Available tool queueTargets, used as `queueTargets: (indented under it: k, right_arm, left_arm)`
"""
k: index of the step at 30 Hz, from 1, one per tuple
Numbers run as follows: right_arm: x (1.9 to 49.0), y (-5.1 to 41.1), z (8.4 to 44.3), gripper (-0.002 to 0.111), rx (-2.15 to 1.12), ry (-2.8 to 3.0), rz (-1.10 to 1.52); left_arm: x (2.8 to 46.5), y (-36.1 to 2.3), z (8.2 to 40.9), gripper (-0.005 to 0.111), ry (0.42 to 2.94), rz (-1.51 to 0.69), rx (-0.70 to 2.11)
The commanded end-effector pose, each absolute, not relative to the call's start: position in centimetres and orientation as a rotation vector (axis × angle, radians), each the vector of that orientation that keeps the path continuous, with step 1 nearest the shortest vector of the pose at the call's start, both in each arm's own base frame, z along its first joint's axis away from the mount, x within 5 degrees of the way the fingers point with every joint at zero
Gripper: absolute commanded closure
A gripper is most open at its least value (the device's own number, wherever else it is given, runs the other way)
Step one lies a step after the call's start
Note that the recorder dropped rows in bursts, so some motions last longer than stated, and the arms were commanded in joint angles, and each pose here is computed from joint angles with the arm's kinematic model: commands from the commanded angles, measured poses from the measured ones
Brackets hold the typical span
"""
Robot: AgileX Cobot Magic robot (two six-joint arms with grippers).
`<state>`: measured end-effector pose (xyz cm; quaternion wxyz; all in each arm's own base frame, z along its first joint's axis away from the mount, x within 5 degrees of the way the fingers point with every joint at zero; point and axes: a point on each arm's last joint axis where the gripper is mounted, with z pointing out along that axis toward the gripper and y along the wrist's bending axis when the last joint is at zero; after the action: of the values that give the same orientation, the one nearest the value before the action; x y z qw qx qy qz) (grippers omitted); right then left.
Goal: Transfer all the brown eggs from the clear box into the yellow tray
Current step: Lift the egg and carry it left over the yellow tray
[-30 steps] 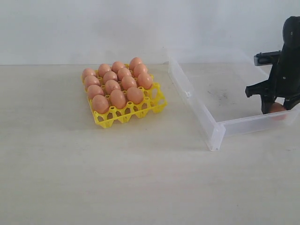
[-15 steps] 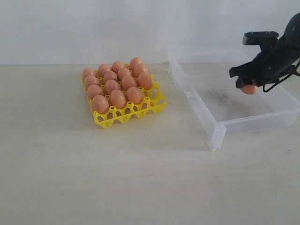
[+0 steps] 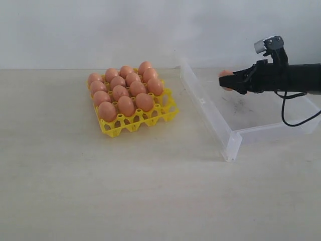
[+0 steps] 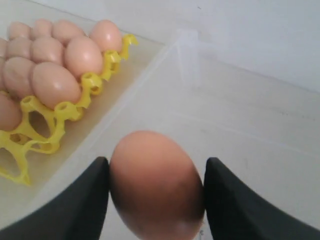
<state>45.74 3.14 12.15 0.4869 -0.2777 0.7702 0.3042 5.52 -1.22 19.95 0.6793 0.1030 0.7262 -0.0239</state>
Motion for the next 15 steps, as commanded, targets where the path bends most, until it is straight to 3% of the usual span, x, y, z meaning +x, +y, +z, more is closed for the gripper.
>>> queueTargets:
  k: [1,7,15]
  right_arm:
    - [45.6,1.3,12.8,0.109,-0.673,1.772,0.794]
    - [45.5,1.7,12.9,0.109,-0.713,1.646,0.947]
    - [45.7,10.1,10.5,0.109,-0.874,1.609,1.086]
  left_arm:
    - [5.5,-1.3,19.8,0.029,1.631,-0.070,0.225]
    - [5.5,-1.3,19.8,0.029,1.631,-0.070,0.225]
    - [5.5,-1.3,19.8,0.029,1.631,-0.070,0.225]
